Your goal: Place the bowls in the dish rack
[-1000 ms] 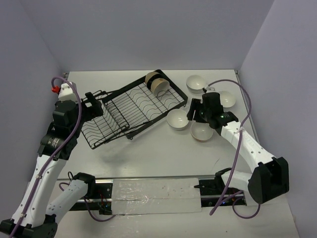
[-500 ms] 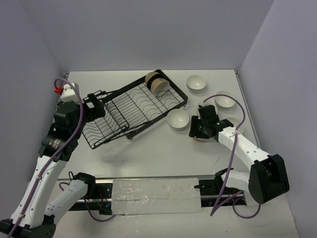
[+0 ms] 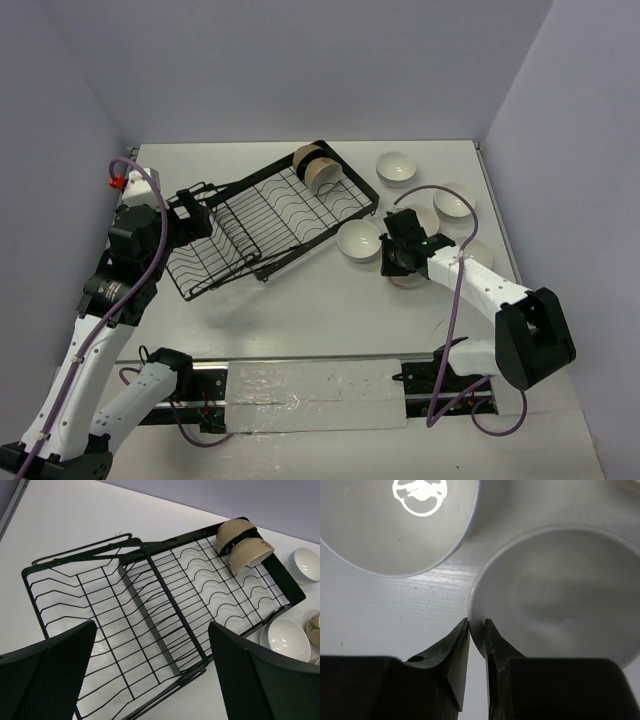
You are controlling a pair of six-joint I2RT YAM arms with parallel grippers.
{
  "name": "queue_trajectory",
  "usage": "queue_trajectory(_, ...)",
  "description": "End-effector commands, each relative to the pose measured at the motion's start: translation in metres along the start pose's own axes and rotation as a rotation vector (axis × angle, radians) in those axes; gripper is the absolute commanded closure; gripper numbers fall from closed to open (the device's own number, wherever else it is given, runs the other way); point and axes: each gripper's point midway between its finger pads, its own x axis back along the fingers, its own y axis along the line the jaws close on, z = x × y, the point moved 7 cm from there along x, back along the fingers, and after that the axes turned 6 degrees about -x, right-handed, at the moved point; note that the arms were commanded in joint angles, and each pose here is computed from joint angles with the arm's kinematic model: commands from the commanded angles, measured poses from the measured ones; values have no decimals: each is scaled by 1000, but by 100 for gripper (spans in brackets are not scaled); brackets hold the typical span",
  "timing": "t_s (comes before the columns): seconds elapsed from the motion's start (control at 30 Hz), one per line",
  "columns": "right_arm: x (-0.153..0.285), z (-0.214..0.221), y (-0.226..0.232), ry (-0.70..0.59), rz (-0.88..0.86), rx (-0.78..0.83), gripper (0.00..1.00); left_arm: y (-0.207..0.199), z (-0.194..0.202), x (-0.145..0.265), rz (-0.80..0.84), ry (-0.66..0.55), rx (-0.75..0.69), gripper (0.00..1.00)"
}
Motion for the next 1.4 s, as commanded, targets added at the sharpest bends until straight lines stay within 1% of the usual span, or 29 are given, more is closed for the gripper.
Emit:
queue_trajectory(0.0, 5, -17, 10, -61, 5, 29, 79, -1, -4, 2, 13, -19, -20, 1)
queue_trajectory(0.03, 5, -17, 11, -64, 9, 31, 84, -1, -4, 2, 14, -20, -20, 1)
queue_trajectory(0.07, 6, -17, 12, -62, 14, 40, 92, -1, -4, 2, 11, -18, -20, 1)
queue_trajectory(0.17, 6, -15, 11, -58, 17, 50, 100, -1, -3, 1, 11, -20, -23, 1)
queue_trajectory(0.4, 22, -10, 21, -32, -15, 97, 100, -1, -1, 1, 17, -18, -17, 1)
queue_trajectory(0.53, 51, -15, 36, -64, -81, 119, 100, -2, -1, 0, 23, -17, -11, 1)
queue_trajectory(0.73, 105, -37, 48, -143, -168, 109, 100, -4, 1, -1, 31, -13, -4, 1)
queue_trajectory(0.8, 119, -42, 54, -157, -217, 112, 100, -4, 2, -2, 33, -11, -1, 1)
queue_trajectory(0.83, 126, -44, 59, -156, -256, 115, 100, -4, 2, -1, 32, -13, -1, 1)
queue_trajectory(0.87, 137, -52, 66, -183, -298, 113, 100, -4, 2, -2, 31, -11, 0, 1)
queue_trajectory(0.93, 147, -58, 79, -181, -387, 118, 100, -4, 3, -2, 31, -10, 2, 1)
queue_trajectory(0.97, 156, -68, 89, -223, -447, 120, 100, -4, 3, -2, 31, -11, 3, 1)
queue_trajectory(1.0, 157, -72, 97, -217, -502, 124, 100, -4, 3, -3, 29, -9, 3, 1)
queue_trajectory(1.03, 162, -82, 108, -265, -559, 128, 100, -4, 3, -2, 31, -10, 5, 1)
queue_trajectory(1.13, 158, -96, 130, -267, -675, 131, 100, -4, 3, -2, 30, -5, 3, 1)
queue_trajectory(1.17, 161, -108, 141, -320, -732, 131, 100, -4, 3, -2, 30, -5, 3, 1)
queue_trajectory(1.2, 153, -114, 150, -311, -758, 116, 100, -3, 3, -2, 25, -5, 3, 1)
queue_trajectory(1.23, 157, -124, 162, -357, -839, 133, 100, -3, 2, -1, 26, -8, 4, 1)
queue_trajectory(1.3, 144, -133, 173, -370, -875, 116, 100, -2, 3, -1, 18, -5, 4, 1)
queue_trajectory(1.33, 144, -143, 179, -408, -932, 116, 100, -2, 3, -1, 16, -6, 7, 1)
queue_trajectory(1.37, 139, -148, 182, -409, -958, 105, 100, -2, 2, 0, 17, -6, 10, 1)
